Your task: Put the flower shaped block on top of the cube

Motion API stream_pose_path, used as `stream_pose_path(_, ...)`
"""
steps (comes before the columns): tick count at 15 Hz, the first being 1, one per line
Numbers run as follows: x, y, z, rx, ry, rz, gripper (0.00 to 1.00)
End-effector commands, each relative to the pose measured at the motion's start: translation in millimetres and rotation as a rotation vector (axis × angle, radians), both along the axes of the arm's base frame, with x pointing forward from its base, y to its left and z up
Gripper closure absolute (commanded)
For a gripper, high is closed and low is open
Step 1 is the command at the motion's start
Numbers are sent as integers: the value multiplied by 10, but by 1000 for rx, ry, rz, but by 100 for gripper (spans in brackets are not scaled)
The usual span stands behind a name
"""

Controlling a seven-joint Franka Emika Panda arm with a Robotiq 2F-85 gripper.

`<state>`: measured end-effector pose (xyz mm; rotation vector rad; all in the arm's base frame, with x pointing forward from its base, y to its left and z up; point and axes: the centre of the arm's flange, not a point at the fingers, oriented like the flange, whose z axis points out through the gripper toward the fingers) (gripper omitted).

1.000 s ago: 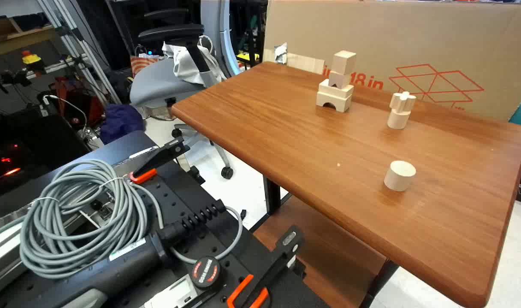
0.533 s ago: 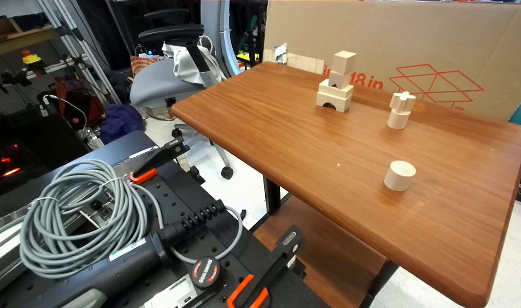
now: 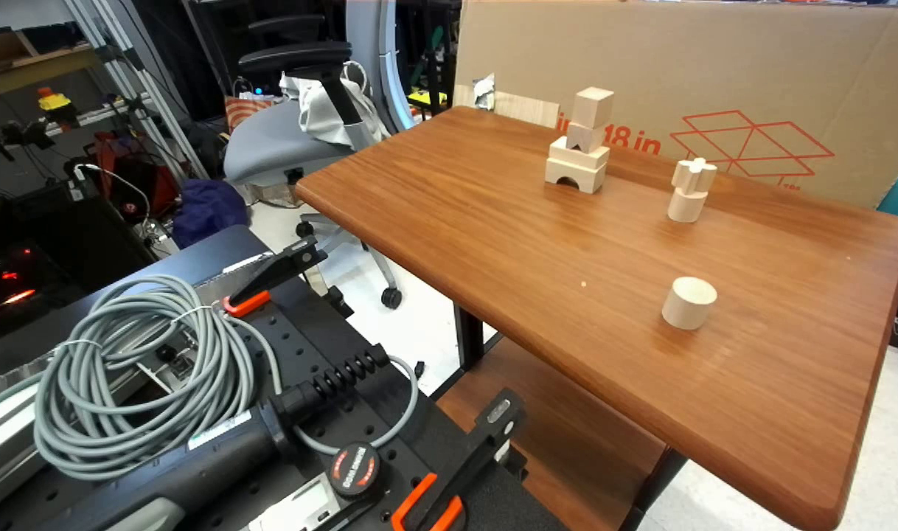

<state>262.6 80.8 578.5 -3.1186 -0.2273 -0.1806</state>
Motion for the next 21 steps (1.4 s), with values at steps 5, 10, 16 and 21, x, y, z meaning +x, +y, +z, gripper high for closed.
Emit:
stream_pose_path(5, 0, 0, 0, 0, 0, 0, 0)
stream_pose_path(10, 0, 0, 0, 0, 0, 0, 0)
stream_pose_path(16, 210, -120, -119, -6, 17, -6, 0)
stream_pose_path(21, 703, -559, -358, -33, 63, -7, 0)
